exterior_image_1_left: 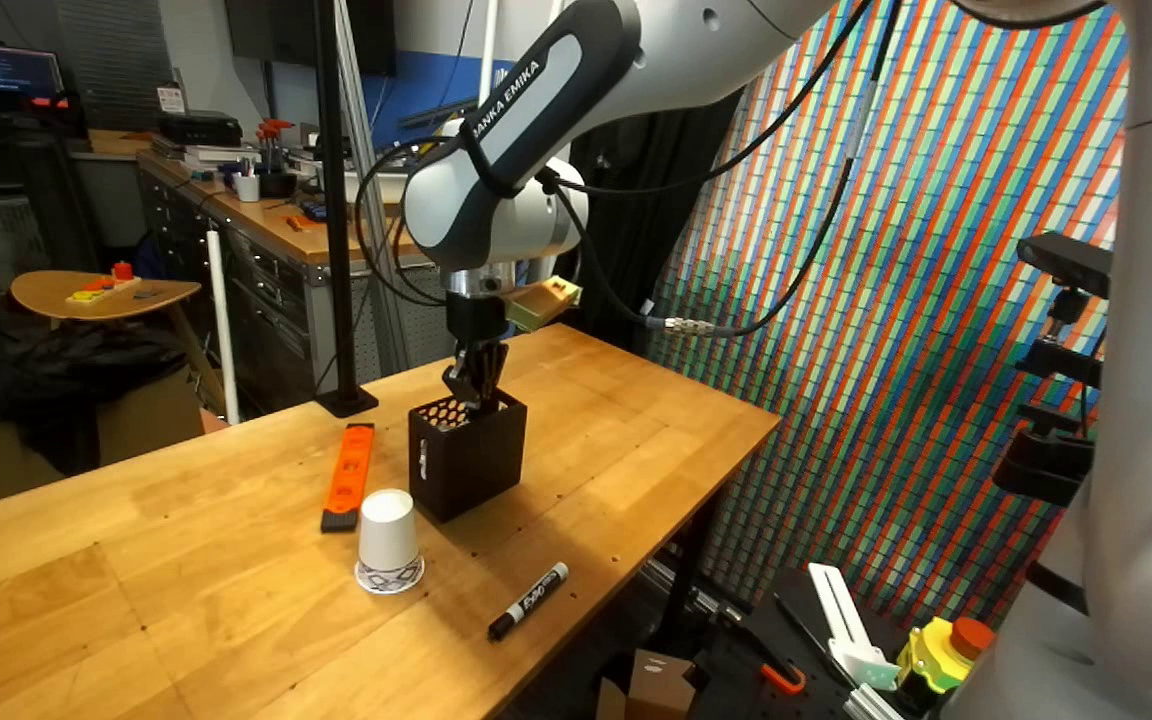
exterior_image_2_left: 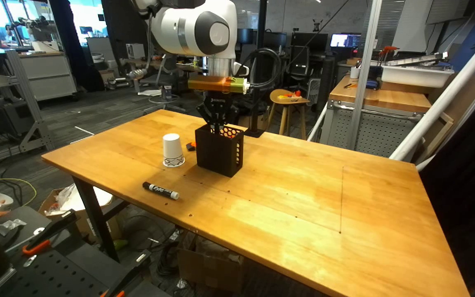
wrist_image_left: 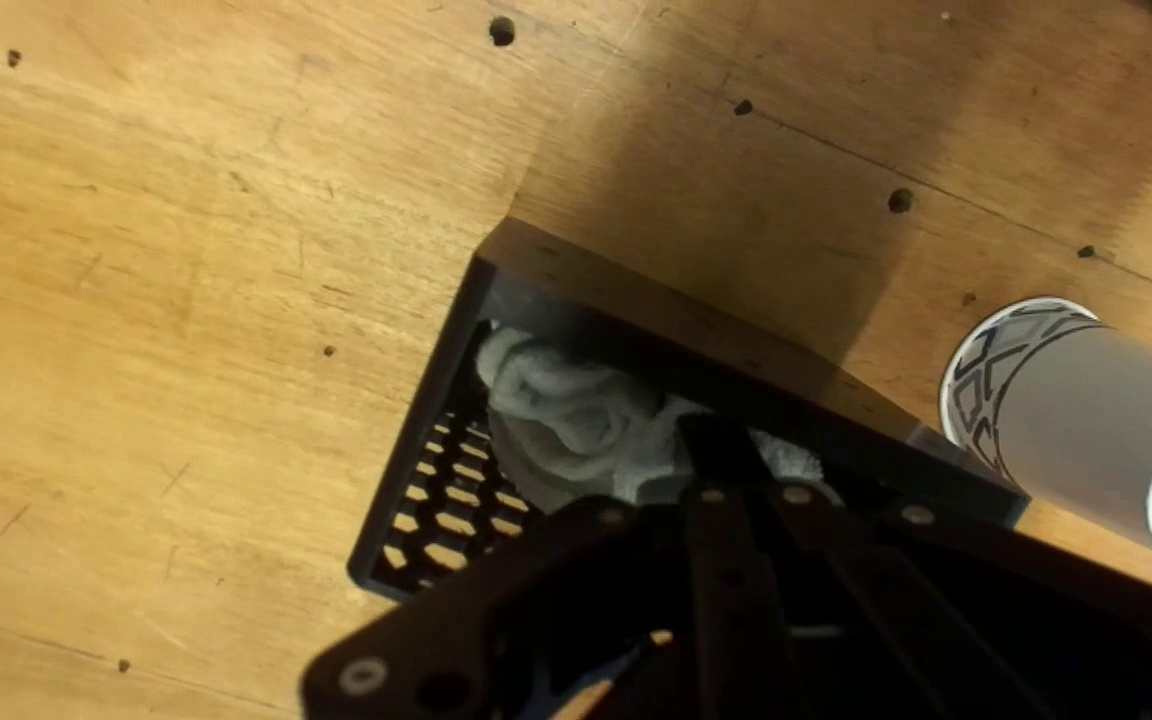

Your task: Pick up the cloth and put it in the box

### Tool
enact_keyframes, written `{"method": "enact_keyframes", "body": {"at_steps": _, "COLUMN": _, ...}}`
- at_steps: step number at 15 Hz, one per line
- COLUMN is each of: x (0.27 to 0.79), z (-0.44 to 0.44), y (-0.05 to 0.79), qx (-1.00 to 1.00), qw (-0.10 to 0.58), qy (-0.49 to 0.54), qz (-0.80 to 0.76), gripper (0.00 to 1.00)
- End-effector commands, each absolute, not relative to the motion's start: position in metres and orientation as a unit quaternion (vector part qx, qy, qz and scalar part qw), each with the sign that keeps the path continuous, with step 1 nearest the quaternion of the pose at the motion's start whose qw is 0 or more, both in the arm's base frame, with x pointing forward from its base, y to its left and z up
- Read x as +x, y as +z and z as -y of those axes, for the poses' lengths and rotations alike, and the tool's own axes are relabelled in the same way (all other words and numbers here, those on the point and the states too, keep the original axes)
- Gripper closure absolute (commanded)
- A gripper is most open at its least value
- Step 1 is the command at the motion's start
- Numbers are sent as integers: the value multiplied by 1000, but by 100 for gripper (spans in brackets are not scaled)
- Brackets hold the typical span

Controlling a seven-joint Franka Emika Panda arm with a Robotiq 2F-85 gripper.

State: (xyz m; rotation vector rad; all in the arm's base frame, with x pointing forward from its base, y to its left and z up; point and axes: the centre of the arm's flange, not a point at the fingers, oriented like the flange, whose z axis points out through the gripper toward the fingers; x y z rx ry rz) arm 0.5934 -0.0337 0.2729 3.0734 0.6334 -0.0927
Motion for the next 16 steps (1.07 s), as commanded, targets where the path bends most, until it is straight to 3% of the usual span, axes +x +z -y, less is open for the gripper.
{"method": "enact_keyframes", "body": {"at_steps": 1, "x": 601, "z": 34, "y": 254, "qx": 981, "qw": -4, "qy": -31, "qz": -193, "gripper": 100}}
{"method": "enact_keyframes", "body": {"at_steps": 11, "x": 625, "z": 29, "y": 206, "qx": 981, "qw": -12, "qy": -49, "qz": -189, "gripper": 100}}
{"method": "enact_keyframes", "body": {"at_steps": 16, "x": 620, "z": 35, "y": 234, "qx": 981, "qw": -5, "qy": -44, "qz": -189, "gripper": 100}}
